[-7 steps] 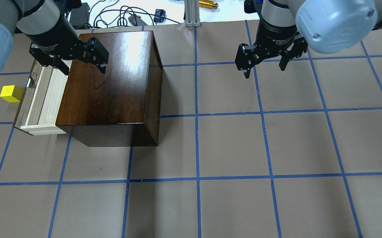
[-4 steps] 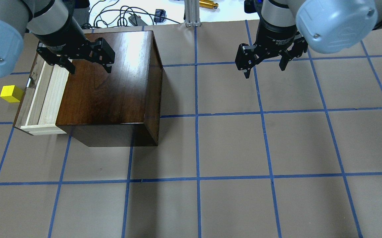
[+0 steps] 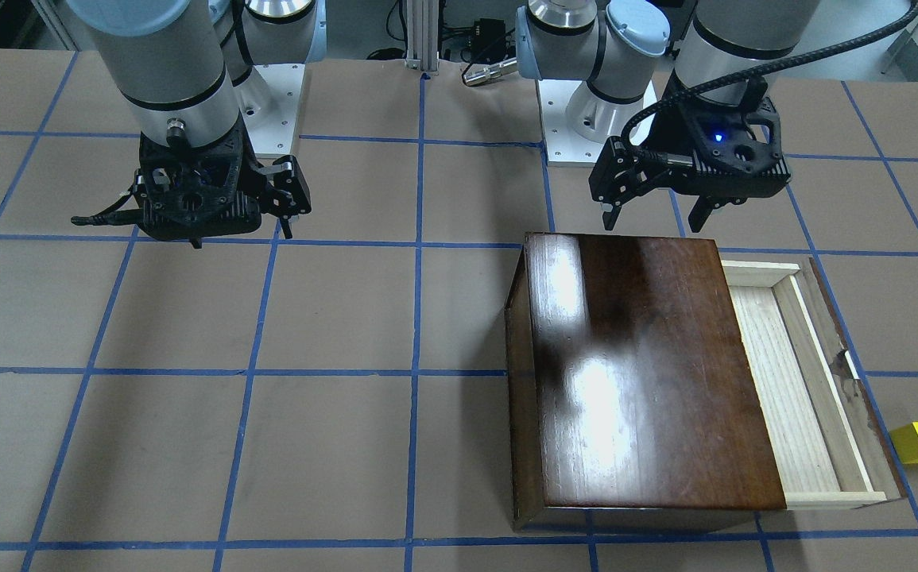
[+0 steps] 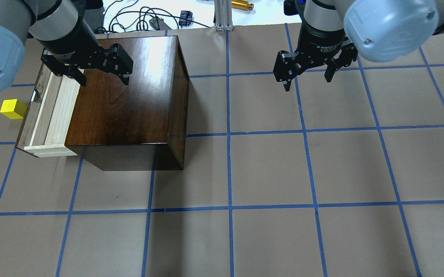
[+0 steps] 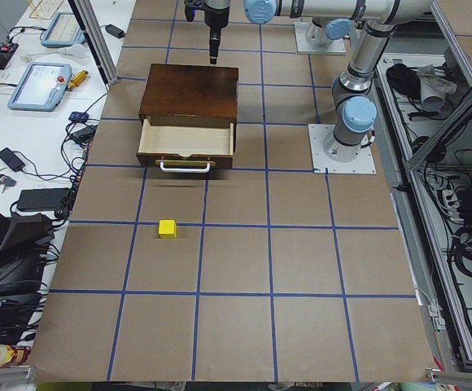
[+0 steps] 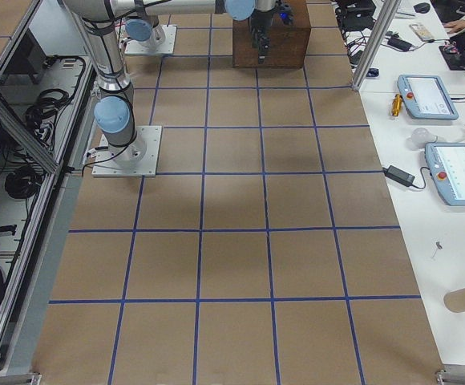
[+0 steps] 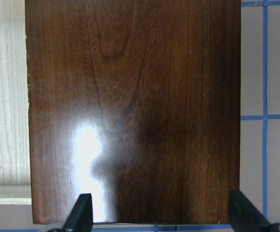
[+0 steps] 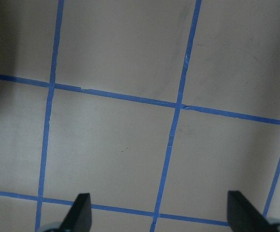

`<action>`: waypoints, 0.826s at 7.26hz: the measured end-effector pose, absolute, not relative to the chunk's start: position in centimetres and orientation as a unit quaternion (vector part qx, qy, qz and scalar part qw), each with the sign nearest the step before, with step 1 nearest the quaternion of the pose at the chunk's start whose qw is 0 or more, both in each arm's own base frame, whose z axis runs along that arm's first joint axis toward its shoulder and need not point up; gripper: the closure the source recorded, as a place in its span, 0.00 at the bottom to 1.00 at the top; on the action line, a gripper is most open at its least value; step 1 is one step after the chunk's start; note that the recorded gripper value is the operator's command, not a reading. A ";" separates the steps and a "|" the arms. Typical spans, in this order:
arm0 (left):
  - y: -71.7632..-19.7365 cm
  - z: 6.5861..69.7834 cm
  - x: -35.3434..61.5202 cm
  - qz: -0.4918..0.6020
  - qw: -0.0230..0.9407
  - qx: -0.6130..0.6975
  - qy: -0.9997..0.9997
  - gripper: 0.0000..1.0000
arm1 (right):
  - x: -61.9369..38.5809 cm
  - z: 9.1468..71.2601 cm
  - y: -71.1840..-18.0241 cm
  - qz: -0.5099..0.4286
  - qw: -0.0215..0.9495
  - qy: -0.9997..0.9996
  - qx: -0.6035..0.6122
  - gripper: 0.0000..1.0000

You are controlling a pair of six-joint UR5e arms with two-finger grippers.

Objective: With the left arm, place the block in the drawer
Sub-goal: 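Move the left gripper down over the yellow cube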

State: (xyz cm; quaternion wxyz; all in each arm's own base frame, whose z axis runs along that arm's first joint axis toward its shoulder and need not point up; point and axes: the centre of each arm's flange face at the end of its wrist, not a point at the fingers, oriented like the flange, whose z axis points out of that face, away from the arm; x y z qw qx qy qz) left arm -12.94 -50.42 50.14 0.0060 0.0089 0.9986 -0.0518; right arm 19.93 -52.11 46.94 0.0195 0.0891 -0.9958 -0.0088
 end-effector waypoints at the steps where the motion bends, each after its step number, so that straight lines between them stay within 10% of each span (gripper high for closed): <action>1: -50.5 50.2 -12.7 -0.053 0.006 0.011 0.999 0.00 | 19.9 46.9 -52.1 -0.009 0.020 -0.996 0.089 0.00; 6: -52.5 50.0 4.2 -0.041 0.008 0.076 0.996 0.00 | 19.9 46.9 -52.1 -0.009 0.020 -0.996 0.090 0.00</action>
